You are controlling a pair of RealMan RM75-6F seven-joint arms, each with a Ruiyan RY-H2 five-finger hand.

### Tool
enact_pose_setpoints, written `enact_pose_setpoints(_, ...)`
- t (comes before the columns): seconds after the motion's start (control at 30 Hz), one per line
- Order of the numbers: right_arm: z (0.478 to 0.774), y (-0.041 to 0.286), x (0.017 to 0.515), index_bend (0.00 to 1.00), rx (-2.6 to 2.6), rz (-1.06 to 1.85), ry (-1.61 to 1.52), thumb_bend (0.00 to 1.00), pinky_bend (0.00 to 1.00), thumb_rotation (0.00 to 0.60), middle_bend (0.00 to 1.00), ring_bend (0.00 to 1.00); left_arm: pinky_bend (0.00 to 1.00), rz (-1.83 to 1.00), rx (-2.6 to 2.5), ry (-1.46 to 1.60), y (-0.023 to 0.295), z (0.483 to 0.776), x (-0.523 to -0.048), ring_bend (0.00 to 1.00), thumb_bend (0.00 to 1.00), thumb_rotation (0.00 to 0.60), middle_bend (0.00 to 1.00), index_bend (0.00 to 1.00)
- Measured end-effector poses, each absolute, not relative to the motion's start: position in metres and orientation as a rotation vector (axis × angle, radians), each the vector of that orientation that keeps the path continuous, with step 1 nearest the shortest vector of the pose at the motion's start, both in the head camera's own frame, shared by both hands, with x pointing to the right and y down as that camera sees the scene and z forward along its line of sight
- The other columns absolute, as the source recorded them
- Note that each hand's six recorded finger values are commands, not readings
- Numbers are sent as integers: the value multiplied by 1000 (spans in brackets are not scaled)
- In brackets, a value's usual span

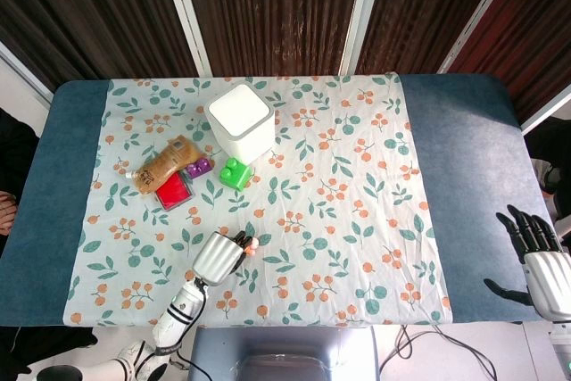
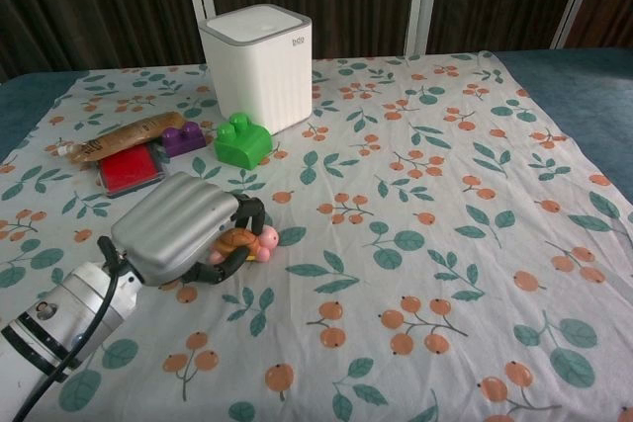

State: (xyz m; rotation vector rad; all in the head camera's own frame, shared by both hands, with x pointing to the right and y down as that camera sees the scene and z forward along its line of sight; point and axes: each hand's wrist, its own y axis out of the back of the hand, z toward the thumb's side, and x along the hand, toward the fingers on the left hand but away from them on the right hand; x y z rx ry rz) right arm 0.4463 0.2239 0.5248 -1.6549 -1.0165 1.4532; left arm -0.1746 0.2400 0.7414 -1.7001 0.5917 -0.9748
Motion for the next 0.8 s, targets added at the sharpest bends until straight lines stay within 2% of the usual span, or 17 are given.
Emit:
enact_pose_setpoints(0.03, 525, 224, 446, 0, -1655, 1453, -1016, 180, 0, 600, 0, 0, 1000, -975, -1708, 589, 241, 741, -175, 1000, 386, 600, 334, 56)
enact_pose_setpoints(0.07, 525, 224, 446, 0, -1655, 1454, -1015, 180, 0, 600, 0, 0, 1000, -975, -1715, 588, 241, 740, -175, 999, 381, 600, 282, 17)
enact_pose_setpoints(0.13, 525, 224, 446, 0, -1655, 1455, -1014, 180, 0, 600, 0, 0, 1000, -973, -1731, 585, 242, 738, -175, 992, 364, 600, 163, 0)
enact_pose_setpoints(0.2, 526, 224, 445, 0, -1656, 1454, -1011, 180, 0, 600, 0, 0, 1000, -970, -1740, 582, 243, 734, -175, 985, 348, 600, 120, 0)
enact_pose_setpoints(0.43, 525, 227, 442, 0, -1655, 1447, -997, 180, 0, 600, 0, 0, 1000, -959, -1762, 600, 247, 711, -185, 952, 328, 600, 93, 0)
enact_pose_setpoints(0.53, 526, 229, 440, 0, -1661, 1444, -985, 180, 0, 600, 0, 0, 990, -951, -1739, 624, 246, 693, -202, 796, 327, 600, 128, 0)
enact_pose_setpoints(0.57, 526, 229, 440, 0, -1662, 1445, -980, 180, 0, 600, 0, 0, 941, -950, -1727, 629, 245, 687, -210, 682, 327, 600, 137, 0)
enact_pose_setpoints(0.6, 527, 230, 440, 0, -1662, 1446, -976, 180, 0, 600, 0, 0, 836, -950, -1715, 632, 245, 682, -220, 532, 327, 600, 134, 0)
enact_pose_setpoints(0.63, 527, 230, 439, 0, -1661, 1449, -969, 180, 0, 600, 0, 0, 704, -956, -1700, 633, 244, 674, -235, 396, 326, 600, 124, 0)
enact_pose_setpoints(0.7, 530, 232, 438, 0, -1656, 1458, -952, 180, 0, 600, 0, 0, 374, -977, -1691, 633, 246, 662, -260, 127, 324, 600, 74, 0)
enact_pose_setpoints(0.73, 531, 233, 438, 0, -1654, 1464, -943, 180, 0, 600, 0, 0, 245, -1000, -1695, 637, 248, 654, -278, 46, 322, 600, 44, 0)
enact_pose_setpoints(0.8, 533, 234, 437, 0, -1650, 1479, -925, 180, 0, 600, 0, 0, 140, -1044, -1710, 661, 252, 642, -307, 4, 322, 600, 23, 0)
